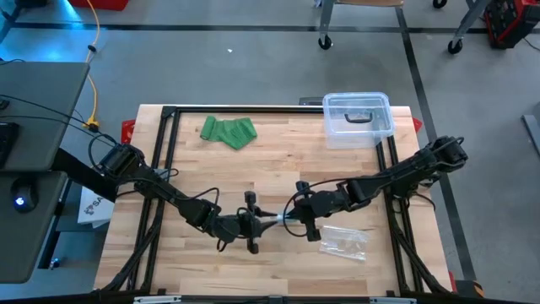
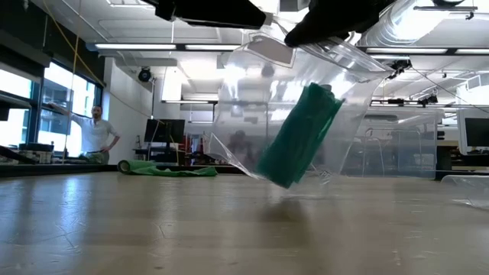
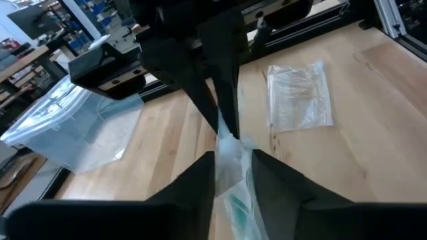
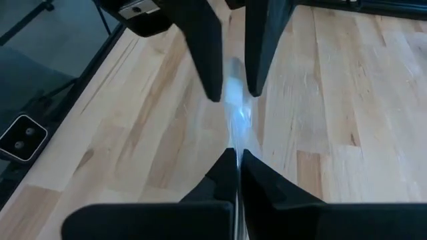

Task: Roll bandage
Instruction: Close the transparent zip bag

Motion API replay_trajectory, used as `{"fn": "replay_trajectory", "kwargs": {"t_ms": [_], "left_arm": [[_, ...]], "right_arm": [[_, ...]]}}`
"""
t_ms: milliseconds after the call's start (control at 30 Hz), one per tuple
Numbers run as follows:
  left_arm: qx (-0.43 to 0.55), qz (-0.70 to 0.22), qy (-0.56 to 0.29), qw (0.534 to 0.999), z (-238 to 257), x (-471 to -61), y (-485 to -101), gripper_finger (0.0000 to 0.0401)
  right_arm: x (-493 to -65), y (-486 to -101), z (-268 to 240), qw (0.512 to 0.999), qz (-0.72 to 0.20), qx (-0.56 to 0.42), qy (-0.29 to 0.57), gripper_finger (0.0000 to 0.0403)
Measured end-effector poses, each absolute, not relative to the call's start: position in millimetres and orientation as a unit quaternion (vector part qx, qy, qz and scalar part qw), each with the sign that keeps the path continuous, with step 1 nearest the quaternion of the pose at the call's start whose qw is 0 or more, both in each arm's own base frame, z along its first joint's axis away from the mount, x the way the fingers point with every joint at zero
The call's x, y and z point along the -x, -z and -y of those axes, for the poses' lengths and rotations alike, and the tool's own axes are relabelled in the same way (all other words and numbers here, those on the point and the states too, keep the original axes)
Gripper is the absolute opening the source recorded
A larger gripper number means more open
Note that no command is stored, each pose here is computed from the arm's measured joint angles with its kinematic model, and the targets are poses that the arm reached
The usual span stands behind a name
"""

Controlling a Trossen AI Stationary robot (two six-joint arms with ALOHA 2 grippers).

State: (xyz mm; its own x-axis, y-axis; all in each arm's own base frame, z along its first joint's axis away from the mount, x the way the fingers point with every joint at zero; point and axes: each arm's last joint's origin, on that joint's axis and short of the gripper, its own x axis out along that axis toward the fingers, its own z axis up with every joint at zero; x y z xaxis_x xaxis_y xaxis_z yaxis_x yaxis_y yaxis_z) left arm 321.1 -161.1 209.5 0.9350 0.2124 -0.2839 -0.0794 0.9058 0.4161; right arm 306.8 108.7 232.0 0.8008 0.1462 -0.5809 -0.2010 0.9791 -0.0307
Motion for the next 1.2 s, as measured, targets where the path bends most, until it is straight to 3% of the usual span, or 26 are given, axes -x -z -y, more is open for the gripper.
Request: {"fn": "replay_trajectory", "kwargs": {"t_ms": [200, 367, 600, 733, 833, 1033, 1200], "left_arm": [[-0.201, -0.164, -0.075, 0.963, 161.2, -321.0, -209.2, 0.001], [-0.176, -0.162, -0.081, 0.968, 161.1, -321.0, -209.2, 0.0004], [-0.126, -0.161, -0.131, 0.97, 158.4, -319.9, -208.6, 0.0001], [-0.102, -0.167, -0.143, 0.97, 152.6, -317.9, -212.6, 0.0001], [-0.082, -0.161, -0.14, 0.974, 148.8, -316.7, -219.8, 0.0001], [-0.075, -0.159, -0.125, 0.976, 147.3, -313.3, -227.7, 0.0], [-0.068, -0.17, -0.114, 0.976, 146.9, -311.1, -227.8, 0.0]], "right_arm": [[-306.8, -232.0, -108.7, 0.948, -0.301, 0.052, -0.093, 0.0], [-306.6, -232.5, -106.6, 0.949, -0.298, 0.079, -0.063, 0.0013], [-287.8, -256.9, -97.2, 0.952, -0.287, 0.11, -0.013, 0.013], [-274.2, -270.4, -102.5, 0.947, -0.272, 0.168, -0.042, 0.02], [-271.8, -269.3, -112.0, 0.935, -0.265, 0.228, -0.055, 0.0227], [-284.2, -256.0, -119.0, 0.926, -0.259, 0.273, 0.04, 0.0226], [-291.5, -241.7, -122.8, 0.919, -0.275, 0.28, 0.03, 0.0189]]}}
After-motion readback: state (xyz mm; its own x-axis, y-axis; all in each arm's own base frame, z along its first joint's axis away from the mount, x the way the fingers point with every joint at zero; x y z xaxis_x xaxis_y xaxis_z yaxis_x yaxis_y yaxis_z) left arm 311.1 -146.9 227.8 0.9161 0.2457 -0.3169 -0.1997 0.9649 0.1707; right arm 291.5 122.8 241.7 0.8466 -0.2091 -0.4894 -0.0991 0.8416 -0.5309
